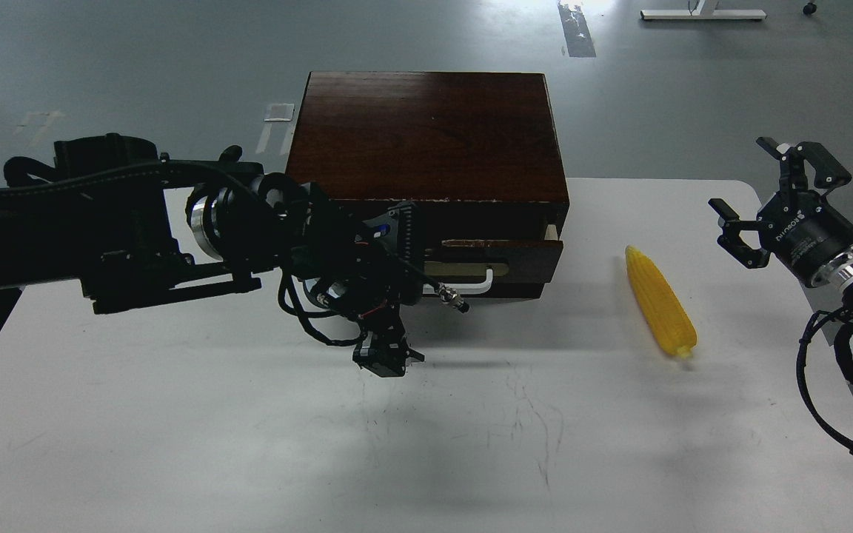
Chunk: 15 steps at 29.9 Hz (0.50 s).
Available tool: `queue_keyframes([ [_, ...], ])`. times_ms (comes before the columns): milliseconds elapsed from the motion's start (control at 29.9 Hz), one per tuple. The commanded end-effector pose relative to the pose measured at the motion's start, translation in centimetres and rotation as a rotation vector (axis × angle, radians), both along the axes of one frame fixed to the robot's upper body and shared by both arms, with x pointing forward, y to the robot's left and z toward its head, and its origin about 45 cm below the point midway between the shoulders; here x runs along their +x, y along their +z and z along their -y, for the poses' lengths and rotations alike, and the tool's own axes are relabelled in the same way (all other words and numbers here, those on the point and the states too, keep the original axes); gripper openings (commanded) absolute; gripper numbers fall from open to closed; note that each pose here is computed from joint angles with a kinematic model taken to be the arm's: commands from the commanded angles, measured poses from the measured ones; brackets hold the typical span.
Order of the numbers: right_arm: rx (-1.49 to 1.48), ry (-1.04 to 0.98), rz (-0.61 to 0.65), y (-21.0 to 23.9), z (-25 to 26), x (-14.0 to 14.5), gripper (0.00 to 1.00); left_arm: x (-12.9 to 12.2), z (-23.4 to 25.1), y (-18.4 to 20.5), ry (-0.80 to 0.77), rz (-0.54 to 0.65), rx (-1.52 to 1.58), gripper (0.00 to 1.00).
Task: Put corn in drawer with both arms
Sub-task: 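Pull the drawer handle toward the robot with the left gripper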
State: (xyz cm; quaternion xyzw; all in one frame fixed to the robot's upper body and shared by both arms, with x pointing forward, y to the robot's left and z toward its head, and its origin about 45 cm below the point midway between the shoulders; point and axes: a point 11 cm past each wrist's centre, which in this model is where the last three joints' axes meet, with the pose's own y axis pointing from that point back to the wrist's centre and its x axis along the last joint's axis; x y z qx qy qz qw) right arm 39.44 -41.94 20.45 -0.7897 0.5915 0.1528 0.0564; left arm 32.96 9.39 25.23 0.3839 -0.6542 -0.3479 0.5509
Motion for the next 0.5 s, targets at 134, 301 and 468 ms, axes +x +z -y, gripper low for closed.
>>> queue_keyframes([
  [134,0.000,0.000,0.000,0.0,0.0,0.0,1.00,-2.5,-0.6,0.2,-0.053,-0.032,-0.004,0.99],
  [301,-0.001,-0.001,-0.004,-0.1,0.1,-0.2,1.00,-3.2,-1.1,0.1,-0.063,-0.044,0.000,0.99],
  [468,-0.003,-0.002,-0.003,0.0,0.3,-0.2,1.00,-3.6,-1.4,0.3,-0.067,-0.047,-0.002,0.99],
])
